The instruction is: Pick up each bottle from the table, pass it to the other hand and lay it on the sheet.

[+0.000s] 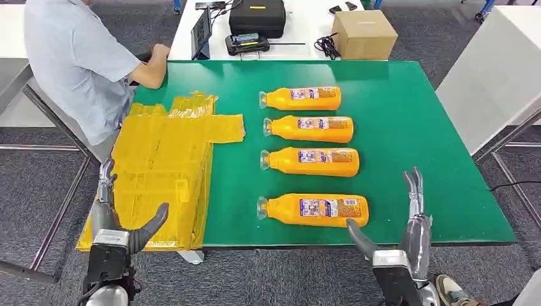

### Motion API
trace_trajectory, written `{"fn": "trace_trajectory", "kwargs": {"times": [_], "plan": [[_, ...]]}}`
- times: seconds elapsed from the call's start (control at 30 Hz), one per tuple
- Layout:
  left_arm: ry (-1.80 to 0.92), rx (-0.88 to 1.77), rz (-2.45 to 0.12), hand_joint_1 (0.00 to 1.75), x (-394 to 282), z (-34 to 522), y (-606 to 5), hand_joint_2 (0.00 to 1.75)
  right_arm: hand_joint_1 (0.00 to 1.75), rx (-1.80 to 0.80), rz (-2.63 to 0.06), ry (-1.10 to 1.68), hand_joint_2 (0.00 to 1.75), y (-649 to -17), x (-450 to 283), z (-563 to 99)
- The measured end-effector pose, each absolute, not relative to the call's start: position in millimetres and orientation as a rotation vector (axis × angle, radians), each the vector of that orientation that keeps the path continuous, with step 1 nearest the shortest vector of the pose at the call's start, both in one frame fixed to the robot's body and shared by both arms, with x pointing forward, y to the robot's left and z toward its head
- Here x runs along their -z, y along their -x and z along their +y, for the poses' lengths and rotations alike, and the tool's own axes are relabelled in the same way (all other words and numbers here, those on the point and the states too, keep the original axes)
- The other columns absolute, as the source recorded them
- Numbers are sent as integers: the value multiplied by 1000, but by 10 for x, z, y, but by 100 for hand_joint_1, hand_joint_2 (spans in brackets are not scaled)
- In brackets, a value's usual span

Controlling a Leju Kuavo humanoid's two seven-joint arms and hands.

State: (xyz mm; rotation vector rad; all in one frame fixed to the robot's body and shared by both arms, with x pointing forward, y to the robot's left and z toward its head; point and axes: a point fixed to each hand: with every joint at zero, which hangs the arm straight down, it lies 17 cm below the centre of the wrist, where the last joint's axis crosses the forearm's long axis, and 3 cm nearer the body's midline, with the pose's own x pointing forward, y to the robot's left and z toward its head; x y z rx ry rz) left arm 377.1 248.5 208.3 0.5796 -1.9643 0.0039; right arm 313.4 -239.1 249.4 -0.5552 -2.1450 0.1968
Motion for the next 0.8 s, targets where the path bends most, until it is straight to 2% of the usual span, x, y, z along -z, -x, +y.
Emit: {"fn": "trace_trajectory", "kwargs": {"times": [0.37, 0.57, 0.8], "plan": [[-405, 102, -1954, 0, -2012, 1808, -3972, 175, 0, -601, -1975, 728, 175, -3384, -2108, -2069], [-243, 167, -1955, 0, -1939, 1297, -4002, 175, 0, -746, -1971, 708, 175, -3581, -1952, -1783], [-166, 226, -1972, 0, -1950, 974, -3996, 175, 0, -917, -1929, 669, 175, -3764, -1653, -1536]]}}
